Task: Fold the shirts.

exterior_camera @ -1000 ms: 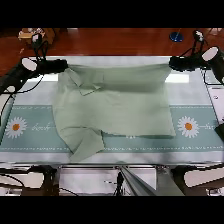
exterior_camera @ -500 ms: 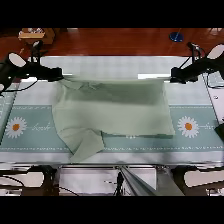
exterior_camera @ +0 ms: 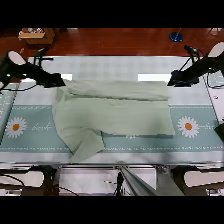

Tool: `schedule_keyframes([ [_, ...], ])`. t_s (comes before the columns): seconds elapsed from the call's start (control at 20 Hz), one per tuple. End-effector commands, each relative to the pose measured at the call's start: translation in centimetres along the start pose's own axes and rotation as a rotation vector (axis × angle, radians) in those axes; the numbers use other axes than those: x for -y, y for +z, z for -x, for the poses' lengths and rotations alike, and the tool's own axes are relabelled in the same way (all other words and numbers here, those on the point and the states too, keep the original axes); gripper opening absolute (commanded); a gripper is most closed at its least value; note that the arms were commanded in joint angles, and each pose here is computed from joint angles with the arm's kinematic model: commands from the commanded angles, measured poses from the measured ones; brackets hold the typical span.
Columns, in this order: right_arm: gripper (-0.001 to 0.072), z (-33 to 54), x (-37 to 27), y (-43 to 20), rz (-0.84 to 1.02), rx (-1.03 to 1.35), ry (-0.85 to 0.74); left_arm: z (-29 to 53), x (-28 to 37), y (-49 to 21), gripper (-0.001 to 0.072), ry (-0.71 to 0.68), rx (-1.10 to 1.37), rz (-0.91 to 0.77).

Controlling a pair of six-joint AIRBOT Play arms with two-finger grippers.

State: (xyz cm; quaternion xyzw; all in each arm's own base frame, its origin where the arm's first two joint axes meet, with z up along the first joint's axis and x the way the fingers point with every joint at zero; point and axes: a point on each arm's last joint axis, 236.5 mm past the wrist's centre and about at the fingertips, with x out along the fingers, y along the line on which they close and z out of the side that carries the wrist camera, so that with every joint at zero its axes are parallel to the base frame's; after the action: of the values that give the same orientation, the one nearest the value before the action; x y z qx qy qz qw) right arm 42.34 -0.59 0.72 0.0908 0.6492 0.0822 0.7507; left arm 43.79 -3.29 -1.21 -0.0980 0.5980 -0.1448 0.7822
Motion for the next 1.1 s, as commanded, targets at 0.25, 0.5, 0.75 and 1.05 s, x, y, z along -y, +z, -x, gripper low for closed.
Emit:
schedule_keyframes([
  [0.25, 0.0494, 2.7, 6.6, -14.2, -0.275, -0.158, 0.015, 3.9, -4.0, -20.5, 0.0692, -0.104, -0.348, 0.460],
  [0.5, 0.0494, 1.1, 6.0, -16.0, -0.385, -0.045, 0.122, 1.2, -1.2, -27.7, 0.0692, -0.178, -0.417, 0.583],
  [0.75, 0.0494, 1.1, 5.2, -15.0, -0.379, 0.000, 0.159, -1.6, 1.0, -27.2, 0.0691, -0.202, -0.387, 0.530],
  [1.05, 0.0494, 1.1, 5.2, -15.0, -0.380, 0.000, 0.160, -5.1, 2.7, -26.1, 0.0659, -0.135, -0.390, 0.481],
])
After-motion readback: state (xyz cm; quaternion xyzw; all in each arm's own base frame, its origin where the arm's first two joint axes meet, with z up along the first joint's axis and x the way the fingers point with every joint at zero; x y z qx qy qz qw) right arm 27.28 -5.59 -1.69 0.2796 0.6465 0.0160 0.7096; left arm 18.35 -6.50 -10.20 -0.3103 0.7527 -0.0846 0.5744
